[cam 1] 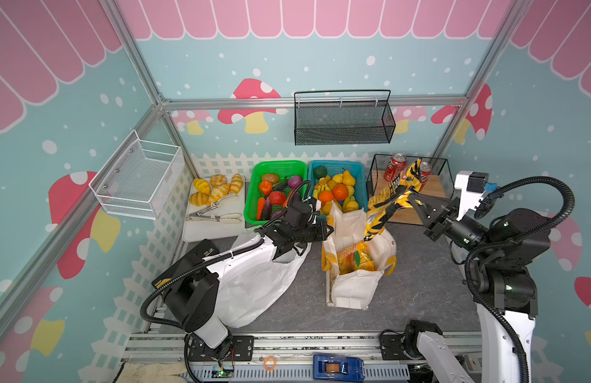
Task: Place the mixed food into the grocery bags and tie them
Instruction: 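Carry the Lay's bag over the tote and lower it inside with the right gripper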
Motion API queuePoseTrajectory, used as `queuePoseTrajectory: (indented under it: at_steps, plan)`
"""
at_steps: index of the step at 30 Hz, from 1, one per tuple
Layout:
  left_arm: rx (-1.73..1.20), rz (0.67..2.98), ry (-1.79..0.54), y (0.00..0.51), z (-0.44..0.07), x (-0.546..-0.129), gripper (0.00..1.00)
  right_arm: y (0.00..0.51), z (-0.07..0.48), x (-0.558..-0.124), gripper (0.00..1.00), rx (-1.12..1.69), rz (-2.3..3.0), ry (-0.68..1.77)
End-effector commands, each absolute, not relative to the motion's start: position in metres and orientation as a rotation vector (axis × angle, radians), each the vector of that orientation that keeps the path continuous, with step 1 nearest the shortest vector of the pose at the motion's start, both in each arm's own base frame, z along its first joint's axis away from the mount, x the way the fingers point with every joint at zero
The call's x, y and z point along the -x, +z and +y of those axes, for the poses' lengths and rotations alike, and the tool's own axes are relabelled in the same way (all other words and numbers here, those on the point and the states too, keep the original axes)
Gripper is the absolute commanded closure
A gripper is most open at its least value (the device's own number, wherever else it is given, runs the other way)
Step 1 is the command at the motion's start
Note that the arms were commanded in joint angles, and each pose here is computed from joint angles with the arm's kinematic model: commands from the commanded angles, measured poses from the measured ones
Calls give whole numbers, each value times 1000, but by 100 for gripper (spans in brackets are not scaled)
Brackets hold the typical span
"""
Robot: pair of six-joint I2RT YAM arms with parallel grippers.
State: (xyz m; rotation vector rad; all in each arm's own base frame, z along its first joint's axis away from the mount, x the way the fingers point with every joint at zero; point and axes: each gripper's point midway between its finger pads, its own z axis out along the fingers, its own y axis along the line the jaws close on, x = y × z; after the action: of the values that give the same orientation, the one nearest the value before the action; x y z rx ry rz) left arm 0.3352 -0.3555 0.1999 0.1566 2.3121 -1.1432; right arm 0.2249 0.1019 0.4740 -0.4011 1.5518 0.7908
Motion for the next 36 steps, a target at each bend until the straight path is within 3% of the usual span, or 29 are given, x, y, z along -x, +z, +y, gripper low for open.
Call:
queuePoseTrajectory:
  at_steps: [1,12,18,22,25,27,29,33,36]
  plan:
    - [-135,2322,-1117,197,-359,-341,100,435,113,-226,100,456,1647,852]
    - [-143,2331,-1109,194,-363,-338,100,326,136,-254,100,431,1896,929]
    - [-153,2323,-1105,198,-361,-337,100,278,140,-267,100,452,2054,807]
    - [-164,2323,-1099,199,-361,-337,100,217,134,-271,99,396,2243,732]
    - [-165,2325,-1098,199,-361,-336,100,207,116,-277,77,332,2301,585]
    - [-169,2329,-1100,198,-361,-335,100,233,108,-281,59,316,2253,519]
    - [-172,2330,-1093,198,-360,-336,100,260,102,-282,49,299,2194,478]
    - [-176,2329,-1087,198,-360,-336,100,268,76,-293,45,196,2182,300]
    - [-179,2330,-1088,199,-360,-335,100,270,93,-297,43,254,2157,401]
